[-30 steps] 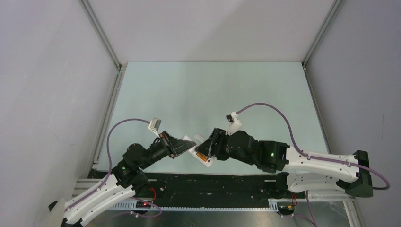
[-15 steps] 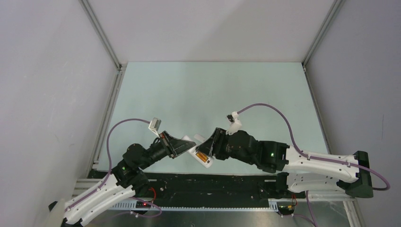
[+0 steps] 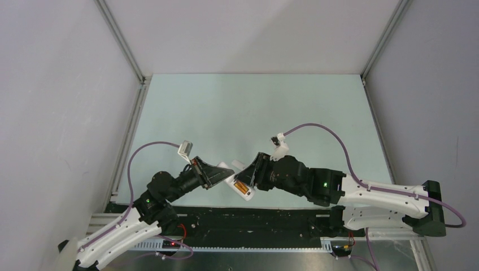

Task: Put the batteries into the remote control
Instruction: Load the battery into the remote control.

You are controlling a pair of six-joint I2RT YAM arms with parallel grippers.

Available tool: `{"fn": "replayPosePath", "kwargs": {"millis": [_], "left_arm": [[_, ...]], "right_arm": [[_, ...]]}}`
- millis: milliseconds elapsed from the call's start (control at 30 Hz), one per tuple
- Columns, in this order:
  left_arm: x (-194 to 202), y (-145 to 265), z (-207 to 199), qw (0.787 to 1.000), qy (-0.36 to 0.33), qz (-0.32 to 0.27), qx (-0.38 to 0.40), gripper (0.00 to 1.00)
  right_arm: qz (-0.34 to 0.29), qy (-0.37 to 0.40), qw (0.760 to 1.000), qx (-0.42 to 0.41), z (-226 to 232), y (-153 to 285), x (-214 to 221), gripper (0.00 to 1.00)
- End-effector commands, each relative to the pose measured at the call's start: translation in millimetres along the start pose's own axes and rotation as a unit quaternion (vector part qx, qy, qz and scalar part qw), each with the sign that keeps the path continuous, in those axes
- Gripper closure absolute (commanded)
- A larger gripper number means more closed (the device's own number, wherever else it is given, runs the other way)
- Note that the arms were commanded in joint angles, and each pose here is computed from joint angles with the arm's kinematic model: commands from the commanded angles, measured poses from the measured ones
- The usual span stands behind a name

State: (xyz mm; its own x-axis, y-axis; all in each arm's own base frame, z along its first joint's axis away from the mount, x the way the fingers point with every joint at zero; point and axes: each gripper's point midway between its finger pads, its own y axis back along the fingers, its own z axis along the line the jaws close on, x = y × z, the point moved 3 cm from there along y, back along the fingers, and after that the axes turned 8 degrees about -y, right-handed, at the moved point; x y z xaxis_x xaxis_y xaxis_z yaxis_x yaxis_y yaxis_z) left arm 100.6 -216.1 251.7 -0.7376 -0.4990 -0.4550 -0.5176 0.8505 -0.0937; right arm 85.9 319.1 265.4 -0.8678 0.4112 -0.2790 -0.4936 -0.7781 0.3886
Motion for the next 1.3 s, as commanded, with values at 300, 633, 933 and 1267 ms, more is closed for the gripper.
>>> {"fn": "replayPosePath", "kwargs": {"millis": [300,633,933,1267], "left_arm": [[-21.3,-2.4,-34.0,0.999,0.006,-0.035,0.041,1.00],[-21.1,-1.7,-33.1,0.998,0.009,-0.037,0.041,1.00],[-21.5,-2.3,-31.5,0.998,0.009,-0.039,0.038,1.00],[-25.8,-3.7,-34.1,0.998,0.009,-0.048,0.036,1.00]], "right_arm": [[0.012,0.023,0.999,-0.032,9.7,1.2,3.1,0.38],[0.012,0.024,0.999,-0.034,10.2,-0.1,3.5,0.42],[0.012,0.023,0.999,-0.030,9.0,0.7,3.6,0.46],[0.017,0.028,0.999,-0.025,6.3,0.7,5.6,0.48]]}}
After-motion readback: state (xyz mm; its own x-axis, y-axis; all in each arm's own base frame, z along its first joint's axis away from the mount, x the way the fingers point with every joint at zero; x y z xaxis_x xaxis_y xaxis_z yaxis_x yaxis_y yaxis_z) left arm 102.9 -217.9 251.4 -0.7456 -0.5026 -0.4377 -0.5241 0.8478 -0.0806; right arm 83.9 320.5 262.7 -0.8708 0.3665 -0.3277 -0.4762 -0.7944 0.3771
